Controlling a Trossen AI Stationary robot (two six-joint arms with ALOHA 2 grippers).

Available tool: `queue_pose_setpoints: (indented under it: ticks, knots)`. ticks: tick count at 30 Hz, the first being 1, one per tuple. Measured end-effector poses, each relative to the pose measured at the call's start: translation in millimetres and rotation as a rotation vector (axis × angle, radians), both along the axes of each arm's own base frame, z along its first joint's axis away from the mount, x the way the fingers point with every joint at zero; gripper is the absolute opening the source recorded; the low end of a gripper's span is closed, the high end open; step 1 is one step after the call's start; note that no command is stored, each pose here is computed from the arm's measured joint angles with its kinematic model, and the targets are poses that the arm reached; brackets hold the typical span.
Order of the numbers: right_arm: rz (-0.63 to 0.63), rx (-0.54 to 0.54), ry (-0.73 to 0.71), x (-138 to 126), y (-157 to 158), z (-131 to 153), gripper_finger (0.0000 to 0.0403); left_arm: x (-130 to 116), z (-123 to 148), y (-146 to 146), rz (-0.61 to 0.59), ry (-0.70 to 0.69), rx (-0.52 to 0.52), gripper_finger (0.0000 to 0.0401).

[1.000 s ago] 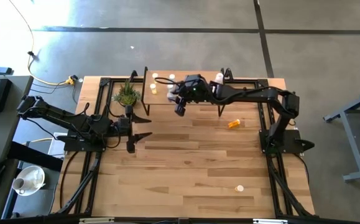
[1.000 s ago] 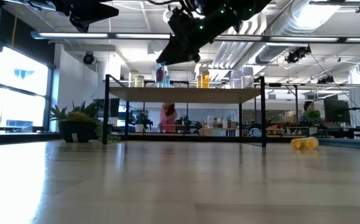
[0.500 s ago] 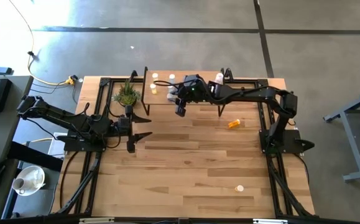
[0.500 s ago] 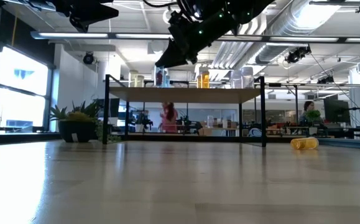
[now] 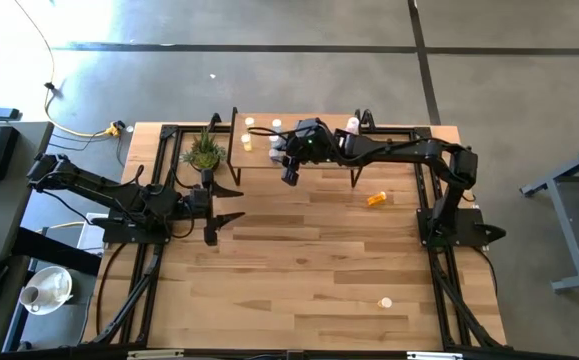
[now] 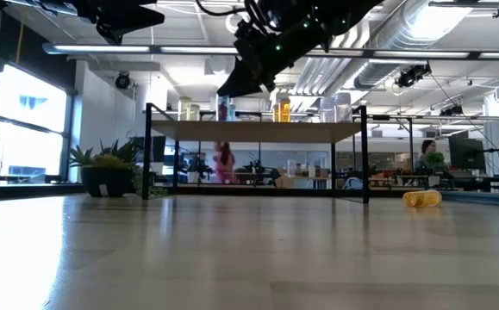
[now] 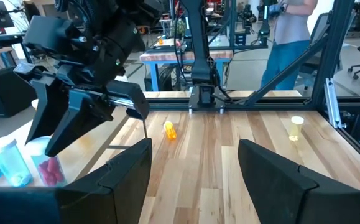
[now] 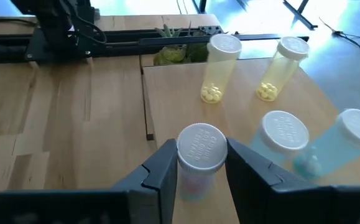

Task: Pick and place medicine bottles onto shelf by color
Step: Put the blue pill bottle on the shelf aligned with the other blue pill bottles, then adjust the white pill bottle on the shelf

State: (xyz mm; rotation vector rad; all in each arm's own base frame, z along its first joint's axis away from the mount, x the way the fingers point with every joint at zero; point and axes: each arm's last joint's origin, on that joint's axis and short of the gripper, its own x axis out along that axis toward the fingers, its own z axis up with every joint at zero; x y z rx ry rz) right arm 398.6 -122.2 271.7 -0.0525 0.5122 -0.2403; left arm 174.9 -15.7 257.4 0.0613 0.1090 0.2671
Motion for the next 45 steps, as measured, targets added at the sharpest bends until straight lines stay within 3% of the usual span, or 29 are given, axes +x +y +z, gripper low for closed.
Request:
queue_pose_setpoints:
  ticks: [36, 45]
  knots:
    - [-0.072, 0.018, -0.014, -1.3, -5.0, 0.5, 0.0120, 0.0, 0.0, 0.0, 0.000, 0.000, 0.000, 0.0229]
    - [-0.088, 0.034, -0.020, -1.6, -5.9, 0.7, 0.0163, 0.0, 0.0, 0.0, 0.000, 0.000, 0.000, 0.0229]
